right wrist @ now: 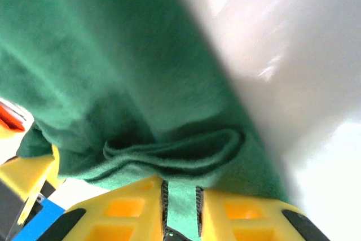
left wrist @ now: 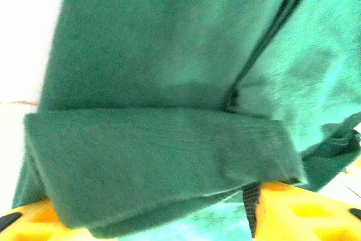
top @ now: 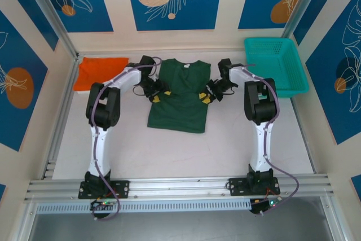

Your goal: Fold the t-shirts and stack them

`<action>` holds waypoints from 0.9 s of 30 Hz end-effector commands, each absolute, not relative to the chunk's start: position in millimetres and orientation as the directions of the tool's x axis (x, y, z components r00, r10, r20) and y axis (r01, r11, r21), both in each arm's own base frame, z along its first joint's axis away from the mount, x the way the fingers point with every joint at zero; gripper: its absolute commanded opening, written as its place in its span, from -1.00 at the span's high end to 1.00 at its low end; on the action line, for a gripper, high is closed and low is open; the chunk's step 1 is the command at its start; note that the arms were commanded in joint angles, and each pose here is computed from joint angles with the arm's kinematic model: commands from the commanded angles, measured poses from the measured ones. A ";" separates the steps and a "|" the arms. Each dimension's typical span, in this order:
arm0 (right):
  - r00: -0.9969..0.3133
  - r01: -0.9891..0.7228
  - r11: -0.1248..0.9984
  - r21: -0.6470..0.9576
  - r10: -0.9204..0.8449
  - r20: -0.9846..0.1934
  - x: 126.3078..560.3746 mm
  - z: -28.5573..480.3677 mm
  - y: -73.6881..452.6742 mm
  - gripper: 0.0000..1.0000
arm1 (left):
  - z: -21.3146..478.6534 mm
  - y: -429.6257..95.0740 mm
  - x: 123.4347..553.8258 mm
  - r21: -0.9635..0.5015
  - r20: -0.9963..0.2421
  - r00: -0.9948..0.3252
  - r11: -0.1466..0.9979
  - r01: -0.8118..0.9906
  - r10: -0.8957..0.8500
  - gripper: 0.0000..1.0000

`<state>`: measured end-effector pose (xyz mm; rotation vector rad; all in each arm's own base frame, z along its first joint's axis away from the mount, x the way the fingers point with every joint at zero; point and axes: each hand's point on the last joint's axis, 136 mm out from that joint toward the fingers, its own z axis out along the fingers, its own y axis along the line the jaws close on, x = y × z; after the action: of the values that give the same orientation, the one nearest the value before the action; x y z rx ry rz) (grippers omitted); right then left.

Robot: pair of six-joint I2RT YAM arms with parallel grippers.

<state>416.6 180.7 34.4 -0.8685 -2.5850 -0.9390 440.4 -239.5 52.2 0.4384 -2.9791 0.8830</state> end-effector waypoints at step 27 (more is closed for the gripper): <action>-0.894 0.447 0.650 0.614 0.354 0.276 413.2 84.3 209.2 0.51 | 118.0 -248.2 450.0 -0.414 -0.218 -0.976 0.905 0.093 0.001 0.11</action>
<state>419.2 191.3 93.1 -0.7709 -2.7392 -1.0706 472.5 -230.4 136.8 0.1232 -3.3445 0.7554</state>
